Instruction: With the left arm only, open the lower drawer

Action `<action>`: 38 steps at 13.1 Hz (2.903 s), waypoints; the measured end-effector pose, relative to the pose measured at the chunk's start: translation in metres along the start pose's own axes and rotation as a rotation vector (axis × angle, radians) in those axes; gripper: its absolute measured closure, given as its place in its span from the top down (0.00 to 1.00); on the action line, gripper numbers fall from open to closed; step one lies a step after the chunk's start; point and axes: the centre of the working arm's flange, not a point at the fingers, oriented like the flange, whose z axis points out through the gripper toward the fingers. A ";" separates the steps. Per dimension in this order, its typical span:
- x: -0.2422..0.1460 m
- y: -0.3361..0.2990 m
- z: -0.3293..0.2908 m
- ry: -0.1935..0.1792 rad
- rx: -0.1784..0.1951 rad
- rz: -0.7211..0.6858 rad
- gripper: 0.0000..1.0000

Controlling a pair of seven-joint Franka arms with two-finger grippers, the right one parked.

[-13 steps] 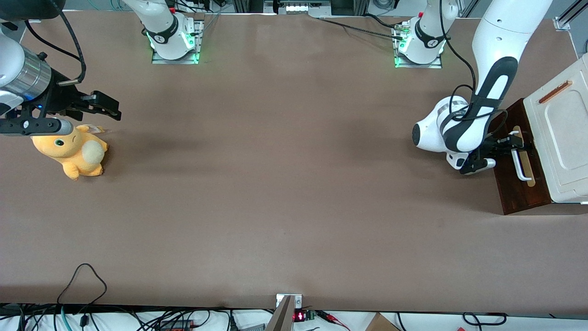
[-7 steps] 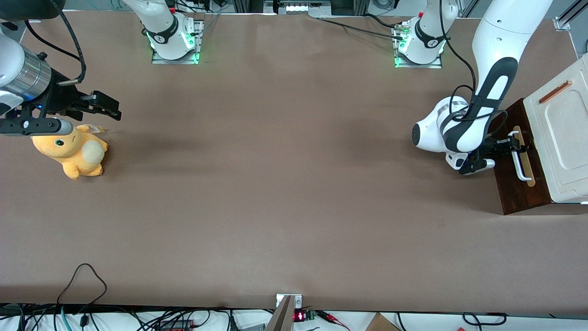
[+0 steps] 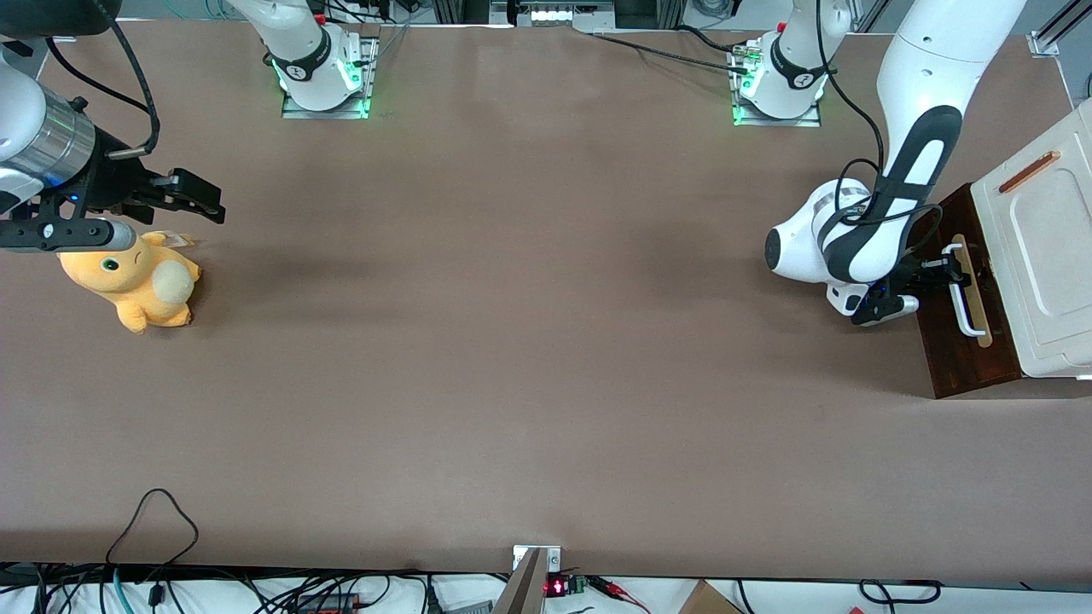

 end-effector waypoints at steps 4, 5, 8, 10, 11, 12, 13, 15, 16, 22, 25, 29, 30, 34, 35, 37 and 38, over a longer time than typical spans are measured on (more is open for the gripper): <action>0.000 0.002 -0.010 0.014 -0.002 0.001 0.18; 0.001 0.003 -0.016 0.022 -0.003 0.002 0.18; 0.001 0.006 -0.031 0.039 -0.007 0.009 0.18; 0.001 0.007 -0.037 0.046 -0.010 0.011 0.18; 0.001 0.008 -0.041 0.050 -0.013 0.012 0.18; 0.002 0.008 -0.046 0.050 -0.020 0.015 0.18; 0.003 0.007 -0.052 0.047 -0.030 0.018 0.18; 0.005 0.007 -0.062 0.048 -0.042 0.021 0.18; 0.005 0.007 -0.064 0.050 -0.043 0.022 0.18; 0.008 0.007 -0.088 0.058 -0.073 0.020 0.18; 0.008 0.008 -0.095 0.065 -0.079 0.020 0.18; 0.024 0.003 -0.140 0.165 -0.130 0.094 0.30; 0.026 0.003 -0.151 0.188 -0.138 0.104 0.41; 0.037 -0.013 -0.161 0.106 -0.236 0.067 0.82; 0.045 -0.027 -0.167 0.055 -0.315 0.058 0.93; 0.067 -0.076 -0.179 -0.016 -0.474 0.040 1.00; 0.076 -0.107 -0.181 -0.043 -0.549 0.018 1.00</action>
